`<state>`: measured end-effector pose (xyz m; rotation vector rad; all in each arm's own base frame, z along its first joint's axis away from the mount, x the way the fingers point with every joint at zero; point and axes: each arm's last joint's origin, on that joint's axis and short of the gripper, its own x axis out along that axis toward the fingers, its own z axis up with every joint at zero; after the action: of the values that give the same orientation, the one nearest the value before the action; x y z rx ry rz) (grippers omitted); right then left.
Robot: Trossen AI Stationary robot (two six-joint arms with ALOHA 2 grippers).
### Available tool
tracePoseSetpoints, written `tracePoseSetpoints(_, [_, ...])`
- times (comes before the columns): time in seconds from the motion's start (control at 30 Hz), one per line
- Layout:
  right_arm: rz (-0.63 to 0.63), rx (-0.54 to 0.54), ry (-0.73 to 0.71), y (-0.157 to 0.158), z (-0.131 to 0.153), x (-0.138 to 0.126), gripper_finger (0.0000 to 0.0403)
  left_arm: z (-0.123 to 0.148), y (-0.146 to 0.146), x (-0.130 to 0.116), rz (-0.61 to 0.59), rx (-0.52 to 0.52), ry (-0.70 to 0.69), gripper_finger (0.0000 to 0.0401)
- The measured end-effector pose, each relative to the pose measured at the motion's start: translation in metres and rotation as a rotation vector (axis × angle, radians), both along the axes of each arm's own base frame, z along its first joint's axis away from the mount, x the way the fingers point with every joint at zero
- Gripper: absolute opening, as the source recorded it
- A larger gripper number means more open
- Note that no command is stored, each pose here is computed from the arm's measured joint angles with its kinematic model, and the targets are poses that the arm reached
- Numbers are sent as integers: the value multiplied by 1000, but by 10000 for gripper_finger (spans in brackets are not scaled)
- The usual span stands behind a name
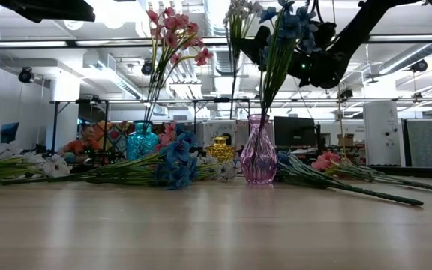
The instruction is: Sort flowers into vase by color
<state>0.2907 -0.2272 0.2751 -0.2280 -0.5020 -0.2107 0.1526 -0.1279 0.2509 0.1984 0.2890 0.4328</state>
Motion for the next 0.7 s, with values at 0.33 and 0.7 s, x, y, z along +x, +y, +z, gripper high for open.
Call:
tracePoseSetpoints(0.33, [7,-3,5,0,-3,6,17,0,0,0,0,-2,-1,119])
tracePoseSetpoints(0.7, [37,32,-12,-12,-13,24,17,0,0,0,2,-11,-6,119])
